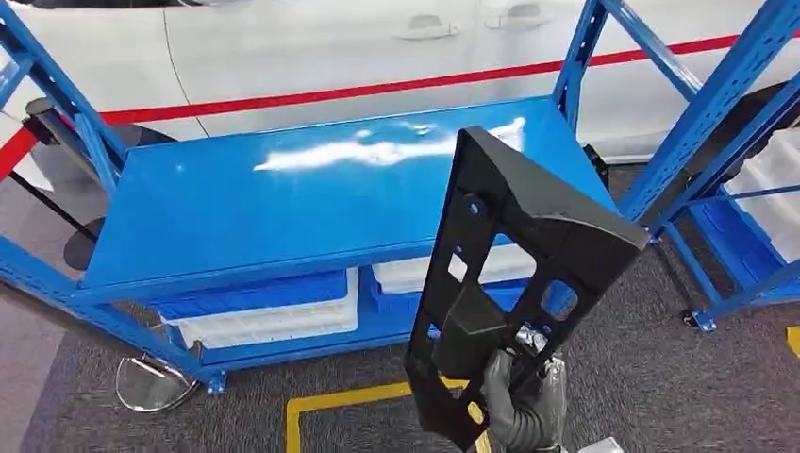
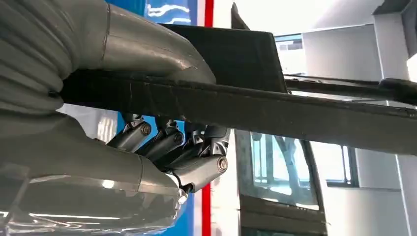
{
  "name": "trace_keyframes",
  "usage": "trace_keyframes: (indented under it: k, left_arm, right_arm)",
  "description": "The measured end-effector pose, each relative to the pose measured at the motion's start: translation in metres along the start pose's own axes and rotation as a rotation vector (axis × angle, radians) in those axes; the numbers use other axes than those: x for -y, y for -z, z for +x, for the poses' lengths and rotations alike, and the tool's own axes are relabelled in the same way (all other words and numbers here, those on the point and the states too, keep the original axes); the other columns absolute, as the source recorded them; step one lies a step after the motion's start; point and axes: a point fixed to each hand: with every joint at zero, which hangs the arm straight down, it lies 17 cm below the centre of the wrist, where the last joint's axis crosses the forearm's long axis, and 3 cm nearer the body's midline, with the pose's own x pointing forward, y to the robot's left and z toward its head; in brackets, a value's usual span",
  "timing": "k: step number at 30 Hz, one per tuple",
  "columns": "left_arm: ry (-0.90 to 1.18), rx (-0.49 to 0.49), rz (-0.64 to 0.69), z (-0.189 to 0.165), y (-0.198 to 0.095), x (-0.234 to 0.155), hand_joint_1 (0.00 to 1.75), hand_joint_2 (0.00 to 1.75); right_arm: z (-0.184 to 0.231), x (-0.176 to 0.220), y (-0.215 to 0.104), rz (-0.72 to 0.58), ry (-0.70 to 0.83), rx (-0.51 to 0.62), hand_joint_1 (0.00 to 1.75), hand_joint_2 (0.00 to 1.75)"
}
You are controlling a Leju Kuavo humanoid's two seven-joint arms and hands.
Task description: Take the parts from the cabinet and place them on the table.
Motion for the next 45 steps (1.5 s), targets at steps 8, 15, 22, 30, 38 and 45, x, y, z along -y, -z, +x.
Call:
trace_keyframes:
  k: [8, 15, 22, 30, 38, 45]
  left_arm:
    - [0.001, 0.004, 0.007, 0.003, 0.002, -0.003, 0.0, 0.0]
    - [0.0, -0.002, 0.008, 0.002, 0.002, -0.004, 0.0, 0.0]
    - [-0.001, -0.002, 0.006, 0.002, 0.001, -0.003, 0.0, 0.0]
    - [-0.008, -0.007, 0.011, -0.001, 0.001, -0.004, 0.0, 0.0]
    - [-0.013, -0.004, 0.018, 0.003, 0.002, -0.007, 0.0, 0.0]
    - [-0.023, -0.007, 0.021, 0.001, 0.002, -0.007, 0.0, 0.0]
  right_arm:
    - [0.001, 0.0, -0.001, -0.002, 0.002, 0.002, 1.75, 1.75]
    - [-0.002, 0.004, -0.006, -0.023, -0.004, -0.014, 1.75, 1.75]
    - [-0.001, 0.004, -0.007, -0.023, -0.003, -0.01, 1.75, 1.75]
    - [-0.001, 0.004, -0.008, -0.022, -0.001, -0.013, 1.75, 1.75]
    - [-0.001, 0.002, -0.01, -0.016, 0.053, -0.017, 1.75, 1.75]
    - [-0.001, 0.002, -0.017, -0.01, 0.113, -0.03, 1.75, 1.75]
